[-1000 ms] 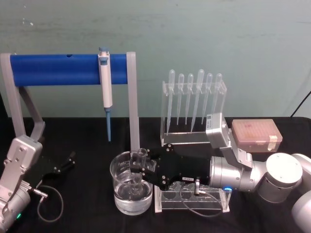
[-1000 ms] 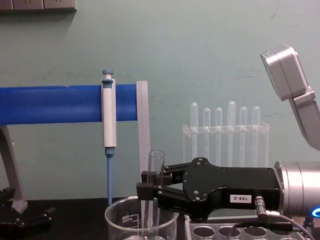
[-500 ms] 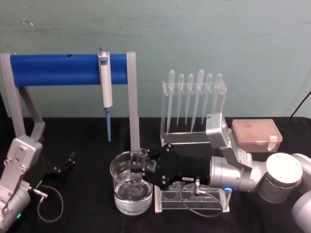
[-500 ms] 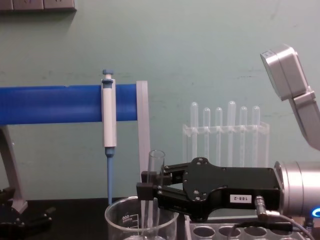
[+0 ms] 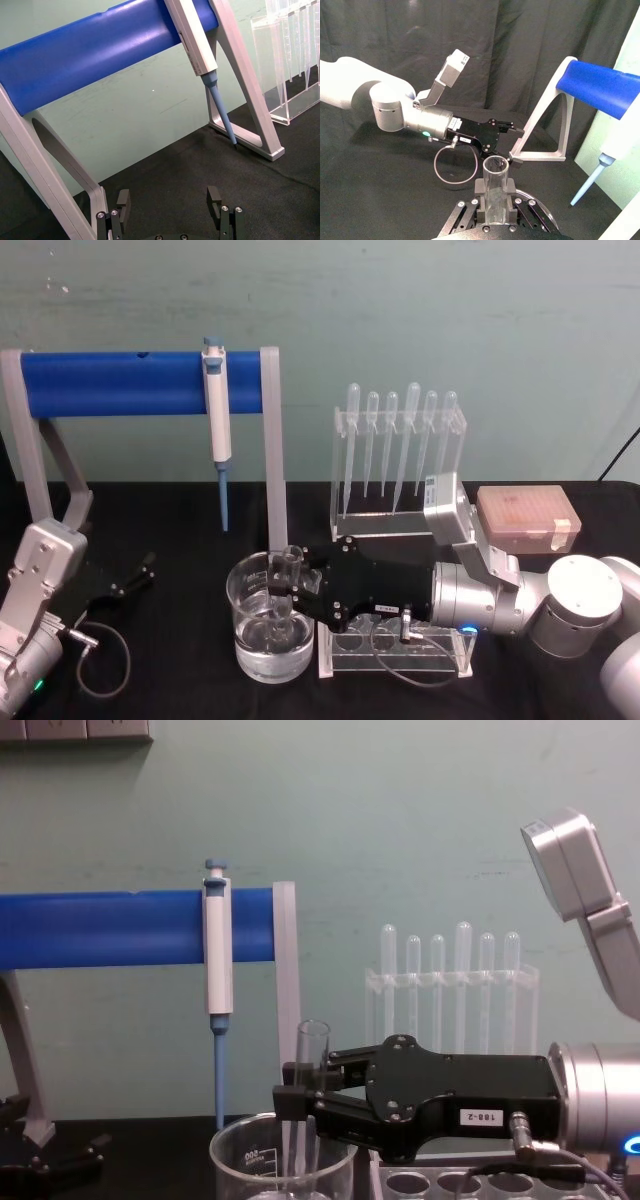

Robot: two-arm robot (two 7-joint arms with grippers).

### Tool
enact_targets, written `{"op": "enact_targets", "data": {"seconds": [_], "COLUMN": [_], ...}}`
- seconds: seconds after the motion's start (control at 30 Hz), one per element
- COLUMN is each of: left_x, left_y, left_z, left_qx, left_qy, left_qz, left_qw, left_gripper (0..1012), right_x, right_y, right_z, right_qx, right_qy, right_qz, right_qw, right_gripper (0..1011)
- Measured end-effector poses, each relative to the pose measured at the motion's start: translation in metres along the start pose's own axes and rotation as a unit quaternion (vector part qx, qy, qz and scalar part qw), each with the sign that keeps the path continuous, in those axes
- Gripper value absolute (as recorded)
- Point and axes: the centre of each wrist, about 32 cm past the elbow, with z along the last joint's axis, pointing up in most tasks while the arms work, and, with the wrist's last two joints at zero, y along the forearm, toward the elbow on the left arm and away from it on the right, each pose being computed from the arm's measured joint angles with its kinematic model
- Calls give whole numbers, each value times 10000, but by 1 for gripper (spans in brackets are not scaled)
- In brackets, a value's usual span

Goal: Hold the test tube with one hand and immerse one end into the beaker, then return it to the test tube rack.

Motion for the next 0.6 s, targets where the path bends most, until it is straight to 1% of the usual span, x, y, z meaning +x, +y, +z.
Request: {"op": "enact_targets", "data": {"seconds": [0.6], "left_x": [0], "left_y": [0], "left_z": [0], "left_qx": [-1], "left_qy": [0], "left_qz": [0], "left_qw": [10000], "left_gripper": [1000], "right_x": [0], "right_y": [0], "right_z": [0], "right_qx": [0], "right_qy": [0], "right_qz": [0], "right_qw": [10000], "right_gripper": [225]}}
